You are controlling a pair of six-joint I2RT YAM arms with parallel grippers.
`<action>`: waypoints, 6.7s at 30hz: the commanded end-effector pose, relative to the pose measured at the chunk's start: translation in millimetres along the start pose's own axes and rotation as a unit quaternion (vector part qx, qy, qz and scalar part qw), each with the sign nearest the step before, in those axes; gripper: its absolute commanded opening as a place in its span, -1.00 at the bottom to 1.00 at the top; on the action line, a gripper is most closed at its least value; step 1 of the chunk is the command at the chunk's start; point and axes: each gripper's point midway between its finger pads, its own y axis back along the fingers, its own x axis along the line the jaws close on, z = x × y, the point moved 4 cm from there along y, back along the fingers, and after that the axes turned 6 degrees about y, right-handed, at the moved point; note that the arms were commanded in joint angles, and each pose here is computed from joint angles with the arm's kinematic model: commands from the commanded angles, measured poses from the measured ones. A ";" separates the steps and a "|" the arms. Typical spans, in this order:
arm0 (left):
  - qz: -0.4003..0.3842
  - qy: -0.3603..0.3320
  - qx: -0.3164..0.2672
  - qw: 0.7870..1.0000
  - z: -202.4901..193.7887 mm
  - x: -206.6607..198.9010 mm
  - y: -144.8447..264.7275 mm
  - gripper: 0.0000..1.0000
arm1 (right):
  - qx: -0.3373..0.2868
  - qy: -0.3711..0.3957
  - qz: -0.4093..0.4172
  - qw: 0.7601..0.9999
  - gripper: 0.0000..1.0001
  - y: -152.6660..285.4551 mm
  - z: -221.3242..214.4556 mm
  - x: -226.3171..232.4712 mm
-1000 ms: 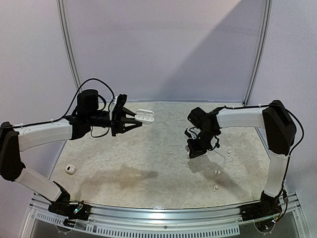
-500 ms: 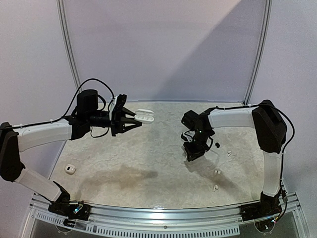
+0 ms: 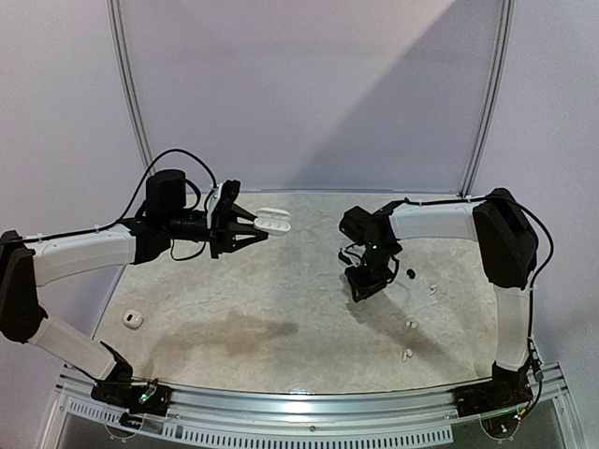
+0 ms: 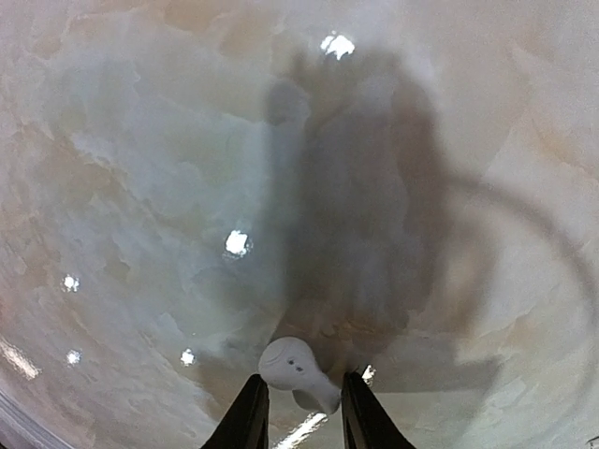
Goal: Insert the wireless bluetooth earbuds into the charging case
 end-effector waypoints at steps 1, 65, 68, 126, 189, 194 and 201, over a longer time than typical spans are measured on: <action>0.006 -0.003 0.004 1.000 -2.1 -0.2 3.9 -1.00 | -0.007 0.024 -0.017 1.000 -0.45 1.2 8.6 -1.6; -0.049 -0.035 -0.034 0.998 19.4 -10.9 -1.6 -1.00 | -0.399 0.550 0.035 0.733 -1.00 282.3 14.8 189.8; -0.050 -0.035 -0.034 0.998 19.9 -11.1 -1.8 -1.00 | -0.384 0.560 0.017 0.734 -1.00 273.3 21.8 188.3; 0.002 0.069 -0.032 0.997 12.9 6.5 -1.0 -1.00 | -0.546 0.412 0.042 0.729 -0.24 362.4 42.9 166.0; -0.018 0.010 -0.031 0.999 5.1 -7.6 1.4 -1.00 | 0.040 -0.132 0.013 0.990 -0.59 23.1 -122.4 -64.5; -0.016 0.010 -0.029 0.999 4.0 -8.1 1.9 -1.00 | 0.058 -0.138 0.012 0.989 -0.59 24.5 -133.5 -63.5; -0.016 0.009 -0.028 0.999 3.3 -8.2 1.3 -1.00 | 0.045 -0.152 0.033 0.987 -0.57 26.7 -139.4 -57.5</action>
